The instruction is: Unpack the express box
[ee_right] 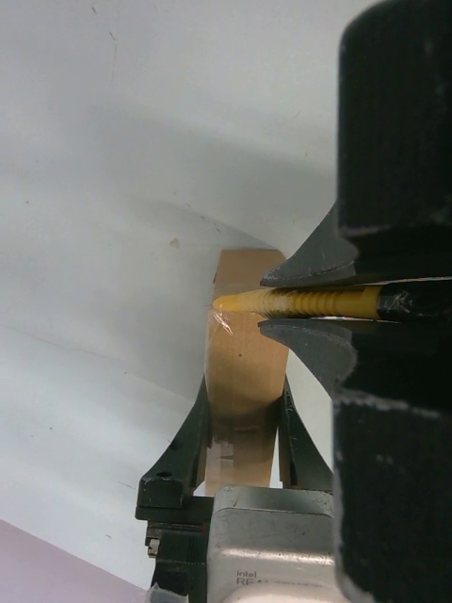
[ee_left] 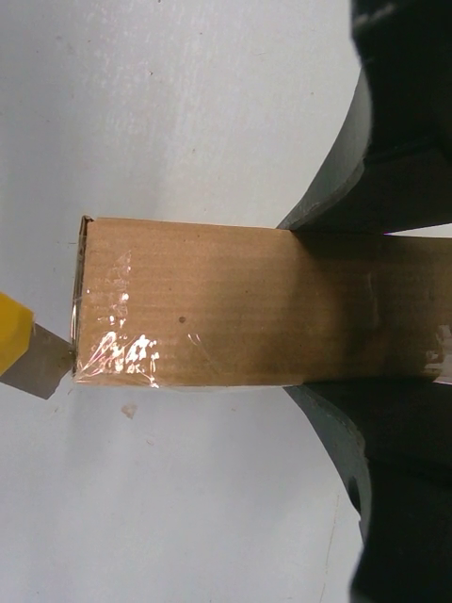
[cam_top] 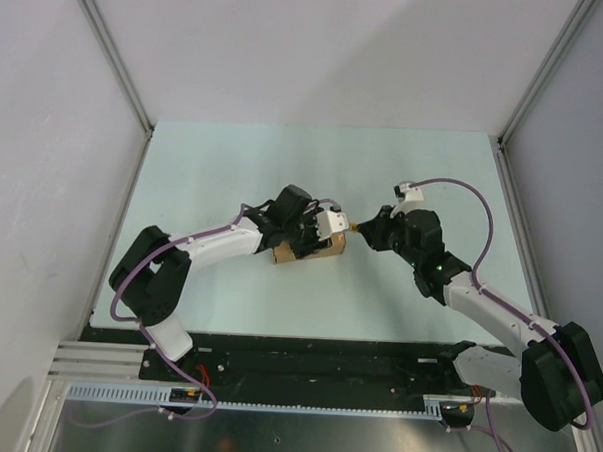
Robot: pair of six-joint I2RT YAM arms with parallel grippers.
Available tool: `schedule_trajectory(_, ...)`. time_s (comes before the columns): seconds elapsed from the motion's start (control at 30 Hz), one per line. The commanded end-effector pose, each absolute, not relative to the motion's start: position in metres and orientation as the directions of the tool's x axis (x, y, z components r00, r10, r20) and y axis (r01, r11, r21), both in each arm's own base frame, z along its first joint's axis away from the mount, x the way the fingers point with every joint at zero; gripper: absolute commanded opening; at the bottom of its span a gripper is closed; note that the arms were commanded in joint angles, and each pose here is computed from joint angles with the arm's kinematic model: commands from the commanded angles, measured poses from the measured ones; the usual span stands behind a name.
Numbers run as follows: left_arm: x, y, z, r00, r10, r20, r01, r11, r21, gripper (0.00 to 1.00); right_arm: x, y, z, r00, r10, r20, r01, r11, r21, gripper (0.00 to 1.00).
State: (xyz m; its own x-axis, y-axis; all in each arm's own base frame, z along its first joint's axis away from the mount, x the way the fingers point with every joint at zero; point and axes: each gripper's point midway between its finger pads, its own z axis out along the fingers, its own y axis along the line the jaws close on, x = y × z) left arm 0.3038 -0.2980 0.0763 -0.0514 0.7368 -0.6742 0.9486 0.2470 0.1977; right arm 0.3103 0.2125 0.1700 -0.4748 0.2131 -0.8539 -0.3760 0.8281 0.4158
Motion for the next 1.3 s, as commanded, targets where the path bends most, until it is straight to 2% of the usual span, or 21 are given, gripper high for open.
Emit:
schedule_trajectory(0.0,0.28,-0.281,0.041,-0.138,0.797,-0.588,0.968,0.233,0.09,0.42,0.311,0.216,0.169,-0.477,0.214,-0.852,-0.386,0.82,0.422,0.0)
schedule_trajectory(0.63,0.29,-0.283,0.029,-0.372,0.772,-0.516,0.916,0.395,-0.069,0.41,0.281,0.208,0.149,-0.579,0.14,-0.803,-0.367,0.835,0.41,0.0)
schedule_trajectory(1.27,0.297,-0.278,0.029,-0.364,0.782,-0.506,0.914,0.405,-0.032,0.38,0.264,0.197,0.149,-0.606,0.105,-0.788,-0.373,0.838,0.398,0.0)
